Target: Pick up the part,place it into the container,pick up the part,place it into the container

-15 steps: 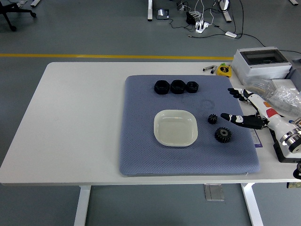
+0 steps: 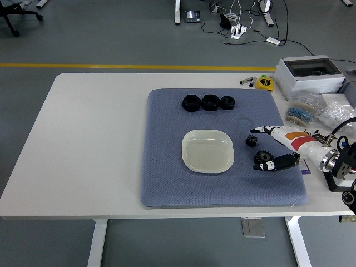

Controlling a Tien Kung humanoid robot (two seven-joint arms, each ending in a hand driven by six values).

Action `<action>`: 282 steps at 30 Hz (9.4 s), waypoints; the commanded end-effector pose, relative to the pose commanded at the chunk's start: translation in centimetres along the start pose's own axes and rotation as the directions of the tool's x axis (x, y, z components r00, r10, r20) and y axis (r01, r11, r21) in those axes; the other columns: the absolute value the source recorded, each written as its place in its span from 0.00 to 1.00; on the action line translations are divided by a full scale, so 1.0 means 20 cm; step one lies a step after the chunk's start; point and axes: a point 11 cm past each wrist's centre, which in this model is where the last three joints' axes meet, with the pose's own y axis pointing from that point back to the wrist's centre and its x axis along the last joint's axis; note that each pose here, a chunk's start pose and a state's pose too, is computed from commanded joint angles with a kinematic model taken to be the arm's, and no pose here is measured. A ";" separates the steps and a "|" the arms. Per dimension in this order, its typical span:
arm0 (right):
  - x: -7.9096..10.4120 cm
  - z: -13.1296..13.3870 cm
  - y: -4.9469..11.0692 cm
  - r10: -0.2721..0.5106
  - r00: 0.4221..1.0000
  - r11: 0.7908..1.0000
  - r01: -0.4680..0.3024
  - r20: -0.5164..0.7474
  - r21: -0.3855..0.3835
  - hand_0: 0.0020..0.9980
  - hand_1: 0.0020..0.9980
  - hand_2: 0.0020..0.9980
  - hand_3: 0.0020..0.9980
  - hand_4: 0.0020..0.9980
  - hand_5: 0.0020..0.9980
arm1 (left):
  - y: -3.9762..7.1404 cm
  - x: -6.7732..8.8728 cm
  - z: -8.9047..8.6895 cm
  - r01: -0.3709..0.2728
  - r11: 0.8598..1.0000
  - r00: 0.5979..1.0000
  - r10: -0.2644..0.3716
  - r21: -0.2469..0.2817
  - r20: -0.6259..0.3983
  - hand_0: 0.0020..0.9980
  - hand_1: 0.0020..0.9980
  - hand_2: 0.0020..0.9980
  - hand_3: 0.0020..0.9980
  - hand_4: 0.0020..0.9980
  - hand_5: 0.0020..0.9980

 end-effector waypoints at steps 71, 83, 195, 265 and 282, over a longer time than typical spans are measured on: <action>-0.15 0.23 -0.10 -0.081 0.971 0.995 0.065 -0.224 -0.077 0.19 0.40 0.53 0.54 0.77 0.53 | 0.00 -0.01 -0.04 0.003 1.000 1.000 -0.003 0.013 -0.011 0.71 0.71 0.75 0.66 0.69 0.68; -0.12 0.18 -0.10 -0.027 0.973 0.999 0.023 -0.229 -0.023 0.00 0.12 0.45 0.51 0.72 0.53 | 0.00 -0.02 -0.03 0.003 1.000 1.000 -0.003 0.011 -0.014 0.71 0.71 0.75 0.66 0.69 0.68; -0.07 0.15 -0.42 0.025 0.969 0.987 -0.063 -0.246 -0.150 0.02 0.14 0.43 0.54 0.91 0.57 | 0.00 0.02 0.02 -0.008 1.000 1.000 0.008 0.001 0.009 0.71 0.71 0.75 0.66 0.68 0.67; -0.12 0.18 -0.39 -0.020 0.975 0.985 -0.019 -0.220 -0.174 0.04 0.18 0.34 0.46 0.84 0.64 | 0.00 0.01 0.00 -0.007 1.000 1.000 0.007 0.007 0.017 0.71 0.72 0.75 0.66 0.68 0.67; -0.08 0.21 -0.38 0.000 0.977 0.980 -0.042 -0.211 -0.196 0.05 0.18 0.35 0.46 0.85 0.65 | 0.00 0.01 0.01 -0.006 1.000 1.000 0.006 0.006 0.017 0.71 0.71 0.75 0.66 0.68 0.67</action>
